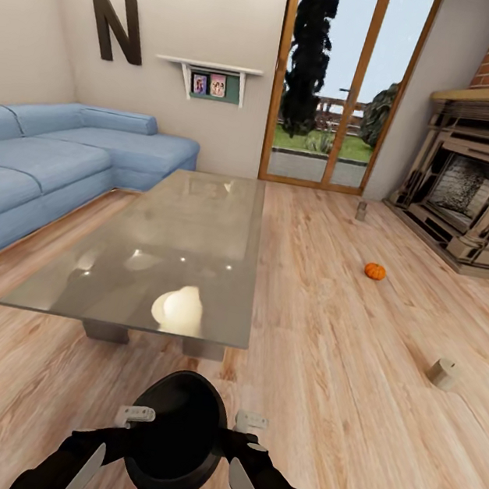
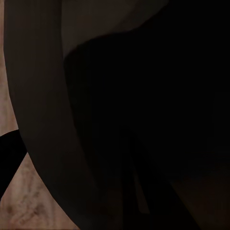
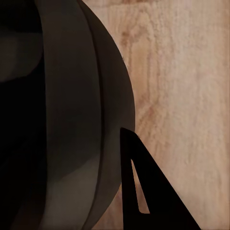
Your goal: Place each of the two pumpkins and all three candles from the living room inside a cabinet in the living room (use any cabinet), then make sure every cabinet is closed, and position the cauldron so it is next to a table in the living room.
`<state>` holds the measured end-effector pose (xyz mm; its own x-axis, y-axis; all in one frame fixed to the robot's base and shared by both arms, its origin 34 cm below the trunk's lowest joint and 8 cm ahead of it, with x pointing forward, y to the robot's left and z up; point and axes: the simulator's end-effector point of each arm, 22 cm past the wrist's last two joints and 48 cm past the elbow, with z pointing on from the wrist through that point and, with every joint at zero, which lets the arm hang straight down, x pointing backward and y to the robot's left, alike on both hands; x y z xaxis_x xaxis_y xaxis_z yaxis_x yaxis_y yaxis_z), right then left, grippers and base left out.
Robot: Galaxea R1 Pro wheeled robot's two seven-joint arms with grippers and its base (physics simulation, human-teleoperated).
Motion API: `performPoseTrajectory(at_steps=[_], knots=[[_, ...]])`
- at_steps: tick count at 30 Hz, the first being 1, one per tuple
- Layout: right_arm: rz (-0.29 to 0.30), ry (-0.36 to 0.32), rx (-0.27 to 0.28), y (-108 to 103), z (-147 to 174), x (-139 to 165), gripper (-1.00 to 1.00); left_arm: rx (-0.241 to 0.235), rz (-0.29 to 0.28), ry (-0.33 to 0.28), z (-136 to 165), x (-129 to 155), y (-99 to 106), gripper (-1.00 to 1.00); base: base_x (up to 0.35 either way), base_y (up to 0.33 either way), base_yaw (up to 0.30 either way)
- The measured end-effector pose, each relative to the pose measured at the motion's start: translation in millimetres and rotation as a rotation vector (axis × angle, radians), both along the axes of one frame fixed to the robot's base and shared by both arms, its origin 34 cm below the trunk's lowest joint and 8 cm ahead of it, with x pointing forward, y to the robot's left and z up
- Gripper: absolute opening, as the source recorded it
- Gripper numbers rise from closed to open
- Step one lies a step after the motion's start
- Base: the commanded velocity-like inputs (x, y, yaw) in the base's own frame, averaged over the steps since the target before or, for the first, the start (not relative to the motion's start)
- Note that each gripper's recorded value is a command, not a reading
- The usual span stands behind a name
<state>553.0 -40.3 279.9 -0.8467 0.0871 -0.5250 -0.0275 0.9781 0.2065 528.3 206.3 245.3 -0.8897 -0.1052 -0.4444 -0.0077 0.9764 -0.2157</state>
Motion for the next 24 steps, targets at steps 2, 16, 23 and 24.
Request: performPoseTrajectory(at_steps=[2, 16, 23, 24], knots=[[0.0, 0.0, 0.0, 0.0, 0.0, 0.0, -1.0, 0.0, 0.0, -0.001, 0.1, 0.1, 0.0, -1.0, 0.087, 0.0, 0.0], [-0.001, 0.001, 0.001, 0.1, 0.0, -0.1, -1.0, 0.0, 0.0, 0.0, 0.0, 0.0, 0.0, -1.0, 0.092, 0.0, 0.0], [0.0, 0.0, -0.001, -0.1, 0.0, 0.1, -1.0, 0.0, 0.001, 0.0, -0.1, 0.0, -0.1, -1.0, 0.041, 0.0, 0.0], [0.0, 0.0, 0.0, 0.0, 0.0, 0.1, -1.0, 0.0, 0.001, 0.0, -0.1, 0.1, -0.1, -1.0, 0.004, 0.0, 0.0]])
